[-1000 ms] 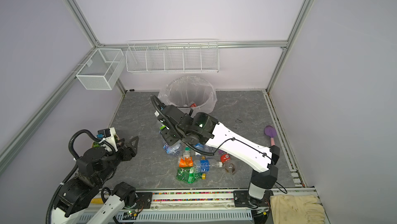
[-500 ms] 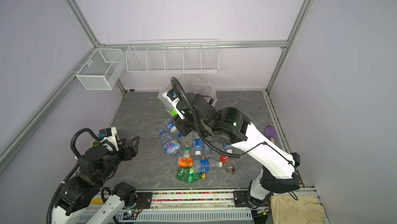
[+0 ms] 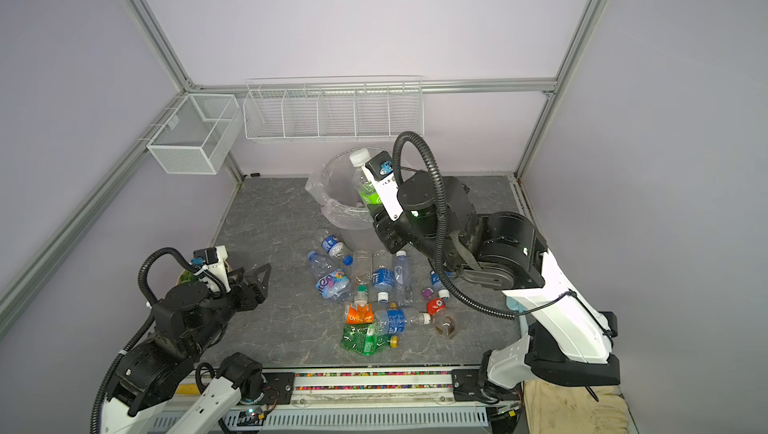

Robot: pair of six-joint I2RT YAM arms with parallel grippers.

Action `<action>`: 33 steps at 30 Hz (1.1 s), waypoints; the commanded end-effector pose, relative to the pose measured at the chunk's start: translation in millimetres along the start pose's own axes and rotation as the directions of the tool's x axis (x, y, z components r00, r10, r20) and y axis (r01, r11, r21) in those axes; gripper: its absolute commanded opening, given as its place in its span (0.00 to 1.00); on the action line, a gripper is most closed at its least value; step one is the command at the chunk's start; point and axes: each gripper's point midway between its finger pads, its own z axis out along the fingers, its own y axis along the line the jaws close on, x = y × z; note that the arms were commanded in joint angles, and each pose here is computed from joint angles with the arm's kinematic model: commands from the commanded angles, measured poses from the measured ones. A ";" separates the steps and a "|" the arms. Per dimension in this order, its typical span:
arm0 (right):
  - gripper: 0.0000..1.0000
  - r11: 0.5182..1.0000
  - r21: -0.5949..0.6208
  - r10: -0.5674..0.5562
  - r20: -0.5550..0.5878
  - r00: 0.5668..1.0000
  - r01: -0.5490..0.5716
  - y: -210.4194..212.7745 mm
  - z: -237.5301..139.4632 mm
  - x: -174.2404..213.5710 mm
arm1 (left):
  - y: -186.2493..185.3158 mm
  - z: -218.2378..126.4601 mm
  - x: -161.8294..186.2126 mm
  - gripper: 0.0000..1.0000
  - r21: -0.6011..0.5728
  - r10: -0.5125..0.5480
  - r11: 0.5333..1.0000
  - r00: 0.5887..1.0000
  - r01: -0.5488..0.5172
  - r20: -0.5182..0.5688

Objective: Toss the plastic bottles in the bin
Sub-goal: 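Carry the green-labelled bottle with the right gripper over the bin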

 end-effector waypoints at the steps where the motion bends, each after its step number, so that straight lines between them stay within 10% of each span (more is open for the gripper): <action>1: 0.41 0.998 0.045 0.031 0.050 0.998 -0.034 -19.2 -3.3 -14.9 | 1.6 3.0 6.5 0.73 -0.007 0.010 1.000 1.000 -0.010 -0.024; 11: 0.42 0.993 -0.002 0.122 0.013 0.992 -0.122 -37.4 48.5 -25.5 | 1.4 3.7 7.5 0.73 -0.007 0.011 1.000 1.000 -0.011 -0.030; 18: 0.45 0.958 -0.037 0.272 -0.204 0.940 -0.285 -65.9 163.4 20.8 | 2.0 2.3 6.7 0.73 -0.008 0.011 1.000 1.000 -0.012 -0.025; 19: 0.52 0.951 -0.028 0.291 -0.250 0.924 -0.307 -70.5 177.1 32.8 | 2.0 1.9 6.4 0.73 -0.008 0.011 1.000 1.000 -0.011 -0.023; 20: 0.81 0.947 -0.045 0.294 -0.285 0.912 -0.319 -69.8 185.6 40.5 | 1.8 2.2 7.0 0.73 -0.007 0.012 1.000 1.000 -0.012 -0.027; 21: 0.94 0.949 -0.041 0.287 -0.299 0.910 -0.313 -69.8 188.2 43.9 | 1.9 1.9 6.9 0.73 -0.007 0.012 1.000 1.000 -0.012 -0.027; 33: 0.88 0.955 0.009 0.294 -0.150 0.944 -0.296 -86.6 113.9 12.8 | 1.4 3.3 7.4 0.73 -0.007 0.007 1.000 1.000 -0.008 -0.031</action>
